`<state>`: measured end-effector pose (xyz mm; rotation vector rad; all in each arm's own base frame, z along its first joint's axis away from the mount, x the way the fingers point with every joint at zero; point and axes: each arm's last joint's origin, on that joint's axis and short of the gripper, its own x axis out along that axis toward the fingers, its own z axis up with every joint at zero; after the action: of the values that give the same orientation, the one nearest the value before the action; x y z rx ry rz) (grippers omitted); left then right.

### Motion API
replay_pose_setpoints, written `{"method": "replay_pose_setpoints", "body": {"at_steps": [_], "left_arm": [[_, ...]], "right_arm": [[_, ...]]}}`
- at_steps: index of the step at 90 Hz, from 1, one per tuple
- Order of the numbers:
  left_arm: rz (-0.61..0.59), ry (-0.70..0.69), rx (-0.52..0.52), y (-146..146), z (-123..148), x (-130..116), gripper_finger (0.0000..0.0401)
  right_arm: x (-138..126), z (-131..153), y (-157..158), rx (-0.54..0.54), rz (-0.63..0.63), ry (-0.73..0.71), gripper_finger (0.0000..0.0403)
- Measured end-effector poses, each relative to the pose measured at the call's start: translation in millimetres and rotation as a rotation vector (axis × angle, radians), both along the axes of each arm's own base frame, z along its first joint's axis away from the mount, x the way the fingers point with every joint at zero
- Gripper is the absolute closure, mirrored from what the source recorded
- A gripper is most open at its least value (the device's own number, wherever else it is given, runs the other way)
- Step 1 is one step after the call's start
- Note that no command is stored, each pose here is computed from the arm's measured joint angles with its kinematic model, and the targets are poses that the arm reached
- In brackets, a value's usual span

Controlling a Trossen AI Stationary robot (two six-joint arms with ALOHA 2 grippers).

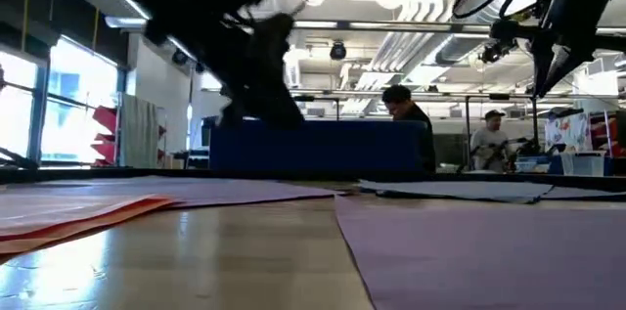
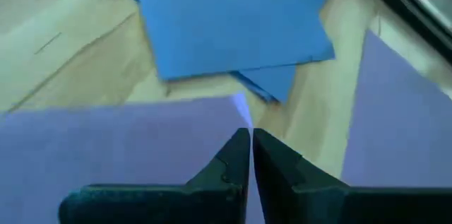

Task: Organize paper
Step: Stack the blue paper on top of the blue paper

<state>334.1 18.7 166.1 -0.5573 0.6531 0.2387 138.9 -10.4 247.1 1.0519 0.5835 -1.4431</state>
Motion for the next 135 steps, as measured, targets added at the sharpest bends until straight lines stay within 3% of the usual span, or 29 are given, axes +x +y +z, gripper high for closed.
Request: {"method": "replay_pose_setpoints", "body": {"at_steps": [15, 31, 43, 69, 85, 94, 115, 135], "left_arm": [[-0.132, 0.054, 0.079, 10.6, -1.6, 32.5, 0.0401], [-0.118, 0.083, 0.105, 25.9, -7.5, 55.8, 0.0401], [-0.054, 0.108, 0.106, 41.4, -13.9, 62.4, 0.0401], [0.065, 0.158, 0.053, 69.8, -19.0, 55.7, 0.0401], [0.074, 0.163, 0.038, 74.4, -19.4, 54.0, 0.0401], [0.075, 0.167, 0.035, 74.4, -19.7, 53.7, 0.0401], [0.073, 0.218, 0.023, 73.3, -23.1, 50.0, 0.0401], [0.043, 0.263, -0.02, 71.1, -26.1, 46.3, 0.0401]], "right_arm": [[11.9, -2.0, -15.0, 0.164, 0.355, 0.078, 0.0395], [7.4, -15.9, -55.6, 0.265, 0.517, 0.141, 0.0333], [1.2, -34.5, -89.9, 0.309, 0.554, 0.088, 0.028], [-9.3, -68.7, -143.1, 0.478, 0.556, 0.215, 0.0186], [-11.8, -87.8, -164.4, 0.576, 0.614, 0.242, 0.016], [-5.6, -83.2, -173.6, 0.532, 0.709, 0.21, 0.0158], [16.4, -57.1, -211.9, 0.248, 0.837, 0.115, 0.0158], [40.5, -81.3, -252.3, 0.213, 0.899, -0.027, 0.0158]]}}
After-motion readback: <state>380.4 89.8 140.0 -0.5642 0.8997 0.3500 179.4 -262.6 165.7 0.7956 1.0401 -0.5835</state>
